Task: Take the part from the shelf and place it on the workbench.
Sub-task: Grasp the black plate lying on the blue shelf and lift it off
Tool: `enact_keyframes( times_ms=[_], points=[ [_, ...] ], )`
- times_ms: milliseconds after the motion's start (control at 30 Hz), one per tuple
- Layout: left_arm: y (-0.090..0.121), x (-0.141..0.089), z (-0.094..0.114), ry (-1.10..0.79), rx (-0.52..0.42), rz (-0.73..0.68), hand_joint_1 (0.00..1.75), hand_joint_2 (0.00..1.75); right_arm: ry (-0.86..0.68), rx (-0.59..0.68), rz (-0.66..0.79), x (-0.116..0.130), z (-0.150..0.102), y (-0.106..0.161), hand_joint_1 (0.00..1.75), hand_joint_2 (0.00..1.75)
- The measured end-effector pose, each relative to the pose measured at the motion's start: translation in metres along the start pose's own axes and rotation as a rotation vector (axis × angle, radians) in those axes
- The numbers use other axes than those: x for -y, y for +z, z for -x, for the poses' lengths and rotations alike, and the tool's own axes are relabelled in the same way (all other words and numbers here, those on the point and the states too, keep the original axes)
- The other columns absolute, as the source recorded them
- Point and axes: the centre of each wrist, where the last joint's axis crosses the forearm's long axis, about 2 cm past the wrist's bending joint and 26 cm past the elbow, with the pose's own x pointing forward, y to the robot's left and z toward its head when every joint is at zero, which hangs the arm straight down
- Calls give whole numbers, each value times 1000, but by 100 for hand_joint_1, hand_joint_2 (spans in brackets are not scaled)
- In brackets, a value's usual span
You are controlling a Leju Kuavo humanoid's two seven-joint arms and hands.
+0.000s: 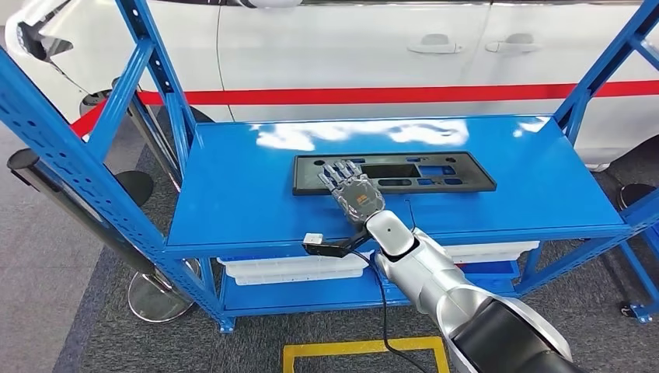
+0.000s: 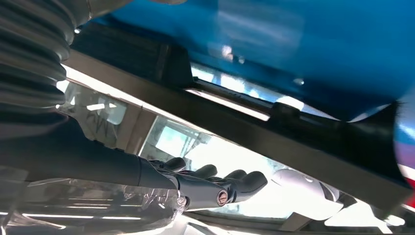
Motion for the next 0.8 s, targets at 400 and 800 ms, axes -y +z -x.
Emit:
enact_keyframes(
  times_ms=[400,800],
  points=[
    [0,-1,-1,-1,0,-4,0,0,17,1,11,0,2,1,0,175],
    [0,0,0,9,-4,-21,0,0,148,-77,-60,3,39,-2,0,175]
  ],
)
